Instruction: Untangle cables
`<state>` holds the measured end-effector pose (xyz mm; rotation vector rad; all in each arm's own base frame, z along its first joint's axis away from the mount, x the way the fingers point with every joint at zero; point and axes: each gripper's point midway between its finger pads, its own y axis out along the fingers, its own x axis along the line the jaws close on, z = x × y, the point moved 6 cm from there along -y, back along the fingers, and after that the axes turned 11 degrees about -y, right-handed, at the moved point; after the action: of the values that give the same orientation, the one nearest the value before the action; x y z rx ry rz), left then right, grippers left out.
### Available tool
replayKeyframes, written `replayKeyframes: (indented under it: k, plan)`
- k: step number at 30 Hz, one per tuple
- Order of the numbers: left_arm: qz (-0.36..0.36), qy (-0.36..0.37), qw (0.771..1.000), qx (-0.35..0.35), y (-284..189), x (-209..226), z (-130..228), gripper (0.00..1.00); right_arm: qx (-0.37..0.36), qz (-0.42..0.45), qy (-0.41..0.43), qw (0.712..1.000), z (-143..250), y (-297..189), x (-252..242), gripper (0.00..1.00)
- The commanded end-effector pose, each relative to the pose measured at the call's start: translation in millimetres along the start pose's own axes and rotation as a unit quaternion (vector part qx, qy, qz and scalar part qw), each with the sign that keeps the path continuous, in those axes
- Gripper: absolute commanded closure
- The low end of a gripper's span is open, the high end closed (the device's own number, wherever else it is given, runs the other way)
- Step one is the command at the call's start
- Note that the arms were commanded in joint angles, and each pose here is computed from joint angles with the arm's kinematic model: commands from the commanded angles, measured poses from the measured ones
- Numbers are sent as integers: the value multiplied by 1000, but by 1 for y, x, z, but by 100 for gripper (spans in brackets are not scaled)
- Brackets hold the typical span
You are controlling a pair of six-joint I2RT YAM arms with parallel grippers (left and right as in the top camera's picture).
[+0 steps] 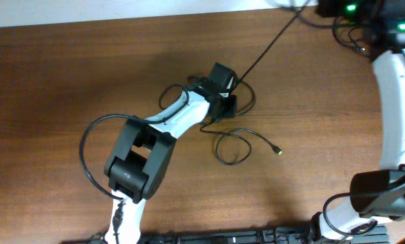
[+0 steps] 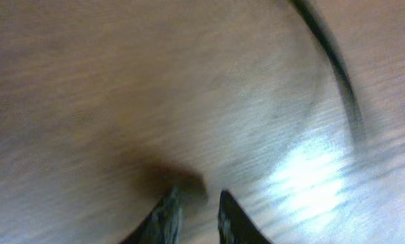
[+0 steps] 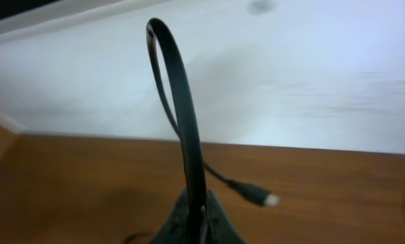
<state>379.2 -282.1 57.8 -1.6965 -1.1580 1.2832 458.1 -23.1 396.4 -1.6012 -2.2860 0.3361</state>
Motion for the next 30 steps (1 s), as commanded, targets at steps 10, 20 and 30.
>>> replayKeyframes:
  k: [10,20,30]
  plan:
    - [-180,-204,957,102,-39,196,3,76,-59,235,57,968,-16,-145,-143,96]
    - [-168,-218,957,93,-40,204,-2,62,146,-37,-10,988,44,-2,21,96]
    - [-167,-212,958,93,-39,200,-2,56,359,-130,-75,921,192,152,144,95]
